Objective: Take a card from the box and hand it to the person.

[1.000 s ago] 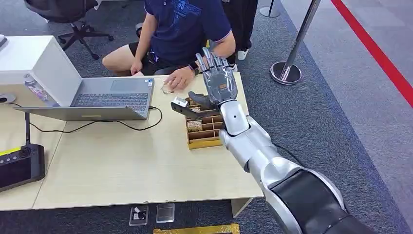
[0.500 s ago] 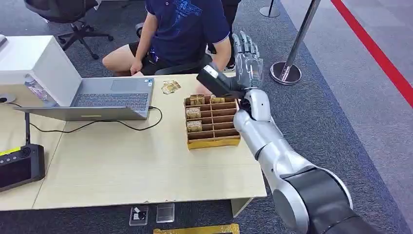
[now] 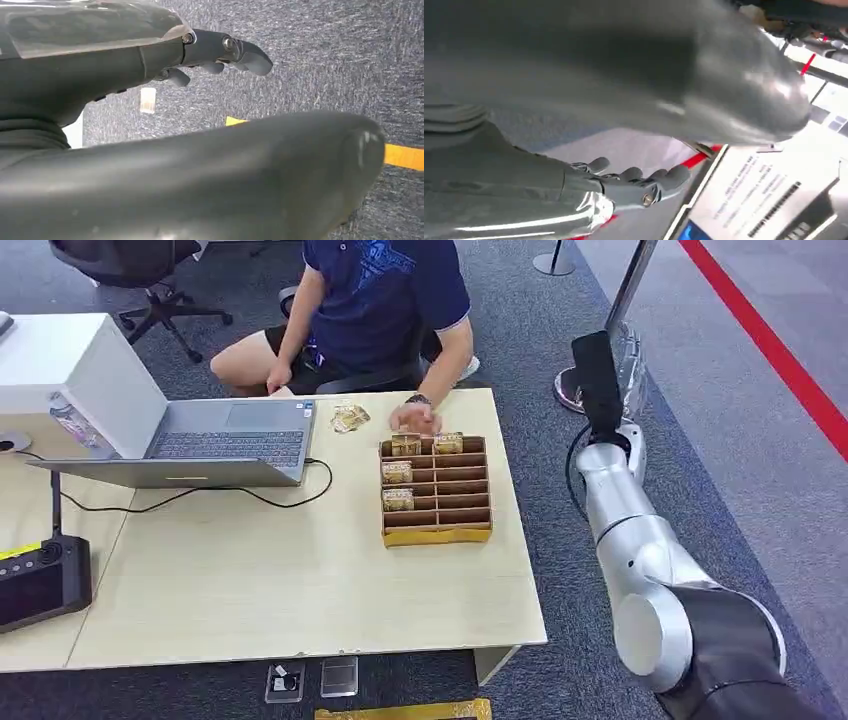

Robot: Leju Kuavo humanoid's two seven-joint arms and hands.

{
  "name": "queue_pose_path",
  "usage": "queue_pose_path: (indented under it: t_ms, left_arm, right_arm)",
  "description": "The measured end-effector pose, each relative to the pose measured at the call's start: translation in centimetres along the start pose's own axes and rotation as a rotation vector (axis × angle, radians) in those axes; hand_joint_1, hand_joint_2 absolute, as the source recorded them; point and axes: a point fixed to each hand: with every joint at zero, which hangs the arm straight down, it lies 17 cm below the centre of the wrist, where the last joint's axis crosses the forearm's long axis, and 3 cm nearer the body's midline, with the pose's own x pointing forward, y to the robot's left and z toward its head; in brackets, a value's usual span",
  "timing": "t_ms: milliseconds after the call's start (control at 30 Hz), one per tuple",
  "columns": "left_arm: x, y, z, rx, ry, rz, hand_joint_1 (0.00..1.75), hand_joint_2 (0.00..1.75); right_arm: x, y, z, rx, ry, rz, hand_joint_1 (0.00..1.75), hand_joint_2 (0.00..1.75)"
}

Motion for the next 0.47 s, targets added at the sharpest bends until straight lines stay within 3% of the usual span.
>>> queue_pose_path:
  t_ms: [133, 267, 300, 467]
  left_arm:
    - [-0.5, 0.0, 0.0, -0.003, 0.007, 0.001, 0.00, 0.00]
    - [-0.4, 0.1, 0.0, -0.002, 0.004, 0.011, 0.00, 0.00]
    - [-0.5, 0.1, 0.0, -0.002, 0.004, 0.015, 0.00, 0.00]
    - [-0.6, 0.4, -0.1, 0.006, 0.005, 0.037, 0.00, 0.00]
  right_arm:
    - [-6.3, -5.8, 0.0, -0.098, 0.129, -0.123, 0.00, 0.00]
    - [-13.9, -11.1, 2.5, -0.188, 0.266, -0.136, 0.00, 0.00]
    - [-15.9, -11.7, 3.7, -0.196, 0.310, -0.145, 0.00, 1.75]
    - [-26.4, -15.4, 11.5, -0.282, 0.585, -0.190, 0.00, 1.75]
